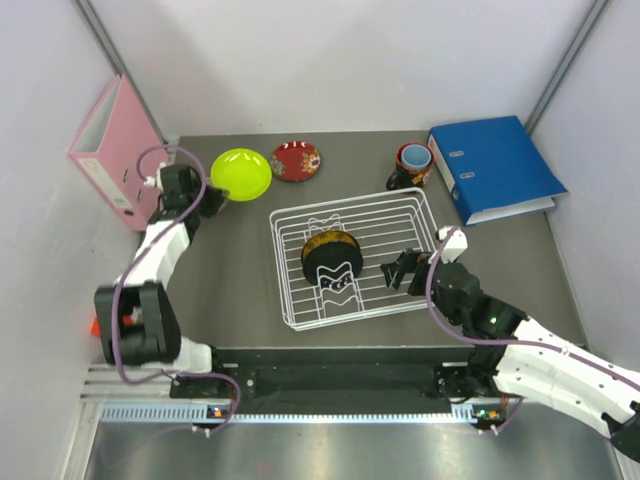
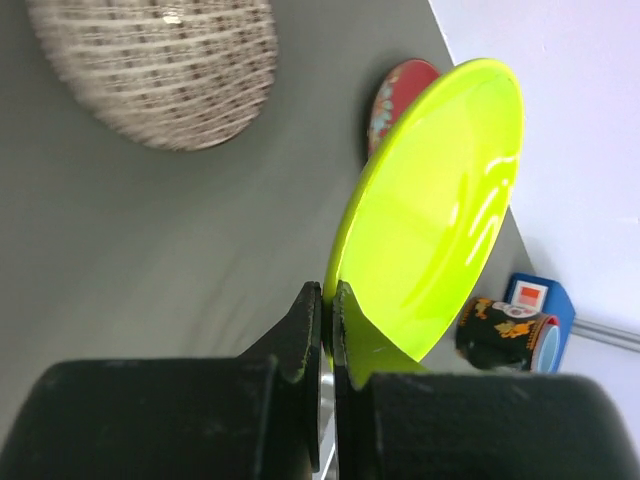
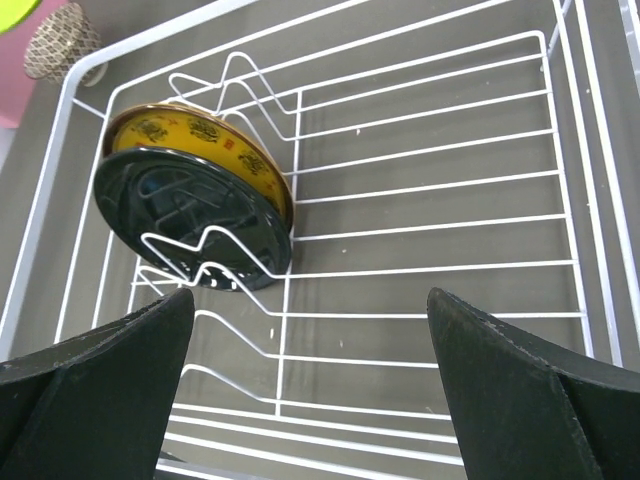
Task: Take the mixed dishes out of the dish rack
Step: Place the plate at the center of the board.
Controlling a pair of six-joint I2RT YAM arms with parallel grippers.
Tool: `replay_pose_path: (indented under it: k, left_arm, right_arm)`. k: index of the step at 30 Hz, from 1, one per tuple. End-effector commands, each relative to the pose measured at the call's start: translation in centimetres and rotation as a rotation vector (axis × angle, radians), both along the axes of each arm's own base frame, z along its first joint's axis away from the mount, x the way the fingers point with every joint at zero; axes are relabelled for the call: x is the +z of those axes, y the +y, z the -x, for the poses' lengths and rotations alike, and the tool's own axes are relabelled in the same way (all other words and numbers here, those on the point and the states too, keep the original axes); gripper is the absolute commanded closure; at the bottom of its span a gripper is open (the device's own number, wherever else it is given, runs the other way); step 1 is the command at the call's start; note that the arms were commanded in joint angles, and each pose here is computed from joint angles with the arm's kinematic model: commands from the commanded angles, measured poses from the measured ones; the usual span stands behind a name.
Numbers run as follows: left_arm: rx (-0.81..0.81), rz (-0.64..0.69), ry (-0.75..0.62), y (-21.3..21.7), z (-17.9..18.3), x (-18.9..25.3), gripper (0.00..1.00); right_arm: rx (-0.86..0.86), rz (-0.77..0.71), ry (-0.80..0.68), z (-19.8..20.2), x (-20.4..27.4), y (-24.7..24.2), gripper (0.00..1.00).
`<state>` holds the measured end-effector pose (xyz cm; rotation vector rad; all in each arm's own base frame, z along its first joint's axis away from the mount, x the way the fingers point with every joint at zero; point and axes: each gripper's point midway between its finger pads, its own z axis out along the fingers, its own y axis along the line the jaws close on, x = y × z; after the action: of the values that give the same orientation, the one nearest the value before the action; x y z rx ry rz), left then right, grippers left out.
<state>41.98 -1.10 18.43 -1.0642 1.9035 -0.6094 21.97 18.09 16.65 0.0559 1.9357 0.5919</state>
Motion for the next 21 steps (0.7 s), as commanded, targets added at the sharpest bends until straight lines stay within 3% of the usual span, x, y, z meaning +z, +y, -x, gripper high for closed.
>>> replay_pose_path:
  k: [1,8,9,21]
  left_arm:
    - [-0.142,0.053,-0.153,-4.3,-6.1,3.4,1.0]
    - [-0.324,0.029,-0.093,-10.8,-13.1,0.7,1.0]
    - [-0.331,0.024,-0.126,-11.1,-14.3,2.0,1.0]
    - [-0.381,0.054,-0.008,-12.7,-19.4,-5.3,1.0]
  right_arm:
    - [0.003,-0.014,-0.059,-0.5,2.8,0.3,0.0]
    - [0.012,-0.016,-0.056,-0.8,3.9,0.9,0.0]
    - [0.018,-0.029,-0.061,-0.8,4.5,1.1,0.0]
    - [0.029,-0.025,-0.054,-1.3,5.3,2.0,0.0]
